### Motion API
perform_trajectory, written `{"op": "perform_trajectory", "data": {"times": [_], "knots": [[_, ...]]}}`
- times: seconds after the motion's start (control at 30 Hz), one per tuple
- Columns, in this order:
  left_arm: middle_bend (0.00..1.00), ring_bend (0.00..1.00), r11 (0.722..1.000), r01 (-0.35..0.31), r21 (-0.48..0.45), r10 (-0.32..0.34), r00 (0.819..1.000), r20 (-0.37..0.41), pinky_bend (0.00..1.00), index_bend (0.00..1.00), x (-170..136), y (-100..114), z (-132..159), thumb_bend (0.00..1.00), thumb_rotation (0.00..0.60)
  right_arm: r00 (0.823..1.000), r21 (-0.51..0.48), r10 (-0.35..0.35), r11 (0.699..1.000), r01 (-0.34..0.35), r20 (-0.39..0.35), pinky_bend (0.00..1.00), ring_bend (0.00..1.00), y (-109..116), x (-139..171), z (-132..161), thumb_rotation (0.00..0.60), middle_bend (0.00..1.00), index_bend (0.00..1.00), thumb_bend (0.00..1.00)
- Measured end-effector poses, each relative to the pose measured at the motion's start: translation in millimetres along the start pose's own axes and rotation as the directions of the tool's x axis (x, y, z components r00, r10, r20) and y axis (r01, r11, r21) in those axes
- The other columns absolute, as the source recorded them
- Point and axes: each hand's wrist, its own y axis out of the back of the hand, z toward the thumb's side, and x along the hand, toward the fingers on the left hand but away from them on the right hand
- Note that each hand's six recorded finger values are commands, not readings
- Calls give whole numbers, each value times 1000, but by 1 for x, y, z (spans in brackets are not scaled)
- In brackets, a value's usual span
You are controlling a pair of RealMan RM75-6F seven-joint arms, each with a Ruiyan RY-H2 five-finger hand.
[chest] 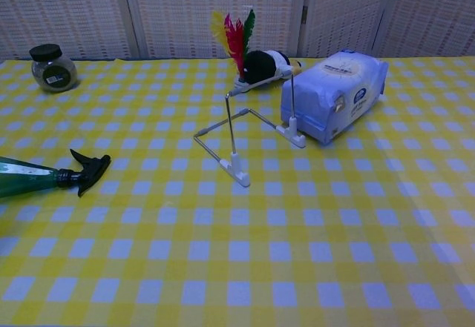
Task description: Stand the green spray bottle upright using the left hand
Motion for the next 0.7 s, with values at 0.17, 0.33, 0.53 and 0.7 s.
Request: {"op": "perform_trajectory", "data": {"times": [0.17,0.33,0.53,0.7], "knots": [[1000,1000,997,71,8,-71,997,-4,1000,302,2,-10,-1,255,600,1000,3,6,1000,-6,8,0,0,-2,-2,-1,600,0,0,351],[1000,1000,973,230,-7,-230,973,-32,1000,306,11,-34,1,254,600,1000,6,12,1000,-12,19,0,0,-4,-6,-3,600,0,0,352],[1000,1000,907,419,-45,-422,901,-101,1000,302,28,-70,1,255,600,999,-7,-2,1000,2,32,0,0,0,-7,-6,600,0,0,352],[1000,1000,894,449,-7,-446,885,-132,1000,315,46,-80,10,256,600,999,-19,-8,1000,8,34,0,0,4,-7,-8,600,0,0,352]]}}
